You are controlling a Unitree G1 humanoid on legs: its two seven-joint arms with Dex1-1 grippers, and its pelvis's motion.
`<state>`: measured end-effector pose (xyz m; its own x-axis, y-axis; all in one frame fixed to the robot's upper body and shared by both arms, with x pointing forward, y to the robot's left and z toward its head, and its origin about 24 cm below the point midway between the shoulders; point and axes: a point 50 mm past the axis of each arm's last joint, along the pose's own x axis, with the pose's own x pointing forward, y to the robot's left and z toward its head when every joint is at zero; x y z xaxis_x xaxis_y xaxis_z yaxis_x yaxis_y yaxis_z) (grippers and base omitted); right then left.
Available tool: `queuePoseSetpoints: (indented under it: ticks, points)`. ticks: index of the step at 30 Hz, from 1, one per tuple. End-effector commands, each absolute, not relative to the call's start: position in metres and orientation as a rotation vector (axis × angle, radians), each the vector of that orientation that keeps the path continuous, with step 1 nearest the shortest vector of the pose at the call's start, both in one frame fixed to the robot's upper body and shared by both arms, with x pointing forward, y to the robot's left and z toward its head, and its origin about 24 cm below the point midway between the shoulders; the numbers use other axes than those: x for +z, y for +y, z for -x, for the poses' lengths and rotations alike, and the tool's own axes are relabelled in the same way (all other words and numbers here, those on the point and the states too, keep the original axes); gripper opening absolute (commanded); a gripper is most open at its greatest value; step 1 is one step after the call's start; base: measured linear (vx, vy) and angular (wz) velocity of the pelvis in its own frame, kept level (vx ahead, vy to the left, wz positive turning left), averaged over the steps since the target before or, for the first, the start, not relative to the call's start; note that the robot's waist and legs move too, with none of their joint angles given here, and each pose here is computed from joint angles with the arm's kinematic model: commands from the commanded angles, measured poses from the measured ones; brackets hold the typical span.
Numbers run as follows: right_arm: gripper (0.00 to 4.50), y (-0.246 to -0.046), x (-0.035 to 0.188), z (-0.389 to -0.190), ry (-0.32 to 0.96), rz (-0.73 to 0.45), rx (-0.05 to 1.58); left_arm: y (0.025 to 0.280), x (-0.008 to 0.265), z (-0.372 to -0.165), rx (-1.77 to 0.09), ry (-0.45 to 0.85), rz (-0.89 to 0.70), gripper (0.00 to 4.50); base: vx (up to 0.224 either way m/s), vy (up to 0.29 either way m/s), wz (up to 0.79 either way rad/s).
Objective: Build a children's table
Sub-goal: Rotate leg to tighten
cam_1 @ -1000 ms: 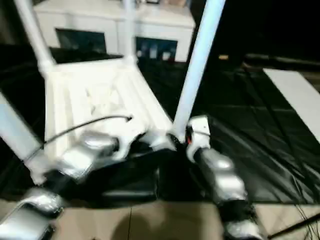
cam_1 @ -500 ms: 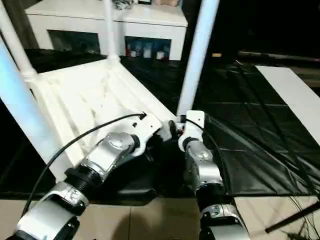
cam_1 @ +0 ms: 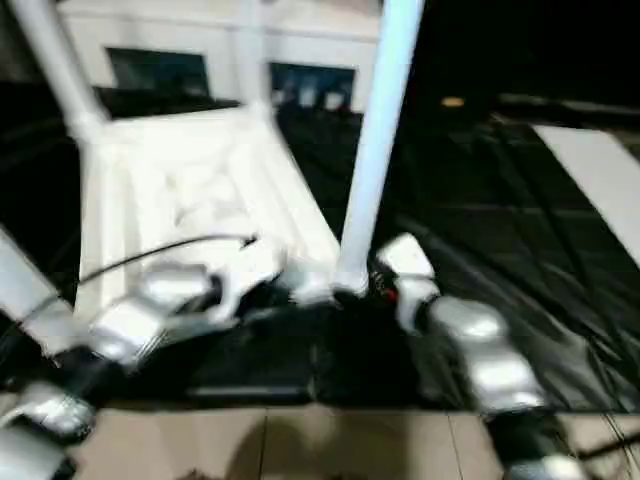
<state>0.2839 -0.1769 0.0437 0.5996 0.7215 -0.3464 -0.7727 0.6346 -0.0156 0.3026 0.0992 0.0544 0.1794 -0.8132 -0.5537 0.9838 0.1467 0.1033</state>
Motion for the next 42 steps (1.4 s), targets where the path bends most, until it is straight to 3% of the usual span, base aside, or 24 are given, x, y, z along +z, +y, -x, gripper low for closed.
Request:
queuePoseSetpoints:
  ticks: [1,7,19,27,34,35,38,39,42]
  points:
    - [4.17,-0.174,0.048,-0.28,0.317,0.169,0.943,0.088,0.045,-0.287,-1.488,0.456,-0.513,0.0,0.051,0.004,0.01]
    - [4.17,-0.176,0.048,-0.273,0.352,0.174,1.068,0.101,0.05,-0.283,-1.539,0.483,-0.52,0.0,0.0,0.0,0.0]
    - [3.08,-0.176,0.043,-0.275,0.378,0.195,1.1,0.104,0.052,-0.285,-1.531,0.493,-0.525,0.0,0.0,0.0,0.0]
    - [2.77,-0.177,0.04,-0.274,0.386,0.178,1.084,0.105,0.051,-0.285,-1.531,0.504,-0.527,0.0,0.0,0.0,0.0]
    - [2.72,-0.172,0.025,-0.287,0.388,0.105,0.847,0.102,0.045,-0.299,-1.339,0.515,-0.442,0.0,0.0,0.0,0.0]
    - [2.72,-0.164,0.018,-0.303,0.374,0.031,0.616,0.093,0.043,-0.312,-1.187,0.513,-0.377,0.0,-0.055,-0.003,-0.04]
    - [2.7,-0.159,0.015,-0.31,0.371,-0.003,0.499,0.088,0.042,-0.317,-1.119,0.514,-0.35,0.0,-0.076,0.0,-0.1]
    - [2.7,-0.15,0.012,-0.317,0.375,-0.058,0.382,0.079,0.041,-0.322,-1.042,0.515,-0.319,0.0,-0.054,0.007,-0.08]
    - [2.7,-0.138,0.009,-0.323,0.386,-0.11,0.288,0.068,0.04,-0.326,-0.977,0.518,-0.301,0.0,-0.018,0.002,-0.03]
